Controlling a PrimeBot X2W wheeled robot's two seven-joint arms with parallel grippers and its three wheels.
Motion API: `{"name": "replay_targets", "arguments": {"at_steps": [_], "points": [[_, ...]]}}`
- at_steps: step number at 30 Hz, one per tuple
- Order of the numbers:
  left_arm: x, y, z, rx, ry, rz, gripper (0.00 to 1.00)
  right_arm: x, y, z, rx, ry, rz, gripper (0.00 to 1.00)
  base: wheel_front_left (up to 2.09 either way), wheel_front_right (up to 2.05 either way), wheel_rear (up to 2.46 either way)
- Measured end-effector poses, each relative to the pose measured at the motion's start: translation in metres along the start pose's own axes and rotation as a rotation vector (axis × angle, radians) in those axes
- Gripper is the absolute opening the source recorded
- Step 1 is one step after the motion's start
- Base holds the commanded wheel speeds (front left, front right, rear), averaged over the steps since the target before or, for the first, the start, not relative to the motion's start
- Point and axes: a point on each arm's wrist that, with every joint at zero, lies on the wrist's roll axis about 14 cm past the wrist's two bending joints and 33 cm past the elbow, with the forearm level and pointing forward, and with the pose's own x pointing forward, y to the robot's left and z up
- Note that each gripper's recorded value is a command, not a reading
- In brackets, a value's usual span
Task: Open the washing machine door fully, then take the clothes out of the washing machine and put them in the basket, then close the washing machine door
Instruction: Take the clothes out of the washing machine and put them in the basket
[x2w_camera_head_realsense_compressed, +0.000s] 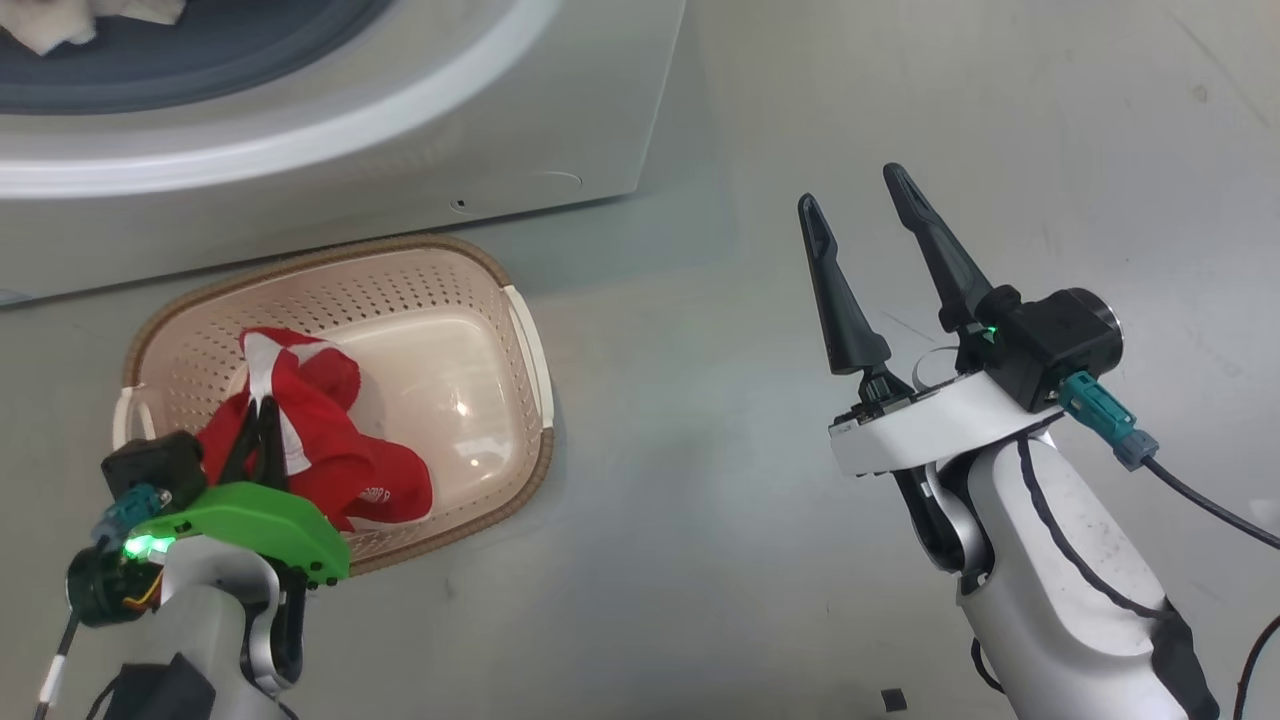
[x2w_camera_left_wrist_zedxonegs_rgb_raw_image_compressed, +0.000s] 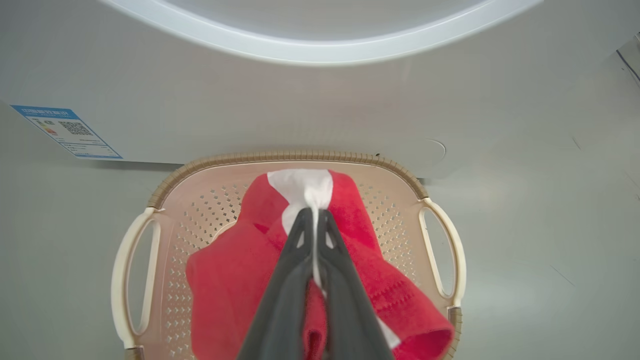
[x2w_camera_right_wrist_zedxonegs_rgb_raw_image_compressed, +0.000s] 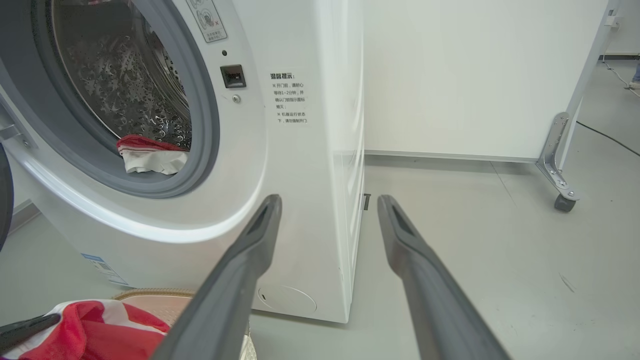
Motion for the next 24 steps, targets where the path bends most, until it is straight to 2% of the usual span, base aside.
{"name": "replay_targets", "arguments": {"at_steps": [8,16,24], "points": [[0.045,-0.009,-0.014,-0.019,0.051,-0.031,0.0,0.016,-0.015,-0.019,-0.006,0.025,-0.02,1.0,0.0,0.0,0.0],[0.077,0.002,-0.057,-0.027,0.177,-0.016,0.0,0.035,-0.029,-0.041,-0.013,0.049,-0.03,1.0,0.0,0.0,0.0],[0.086,0.016,-0.106,-0.065,0.311,0.019,0.0,0.037,-0.043,-0.07,-0.017,0.107,-0.064,1.0,0.0,0.0,0.0]]}}
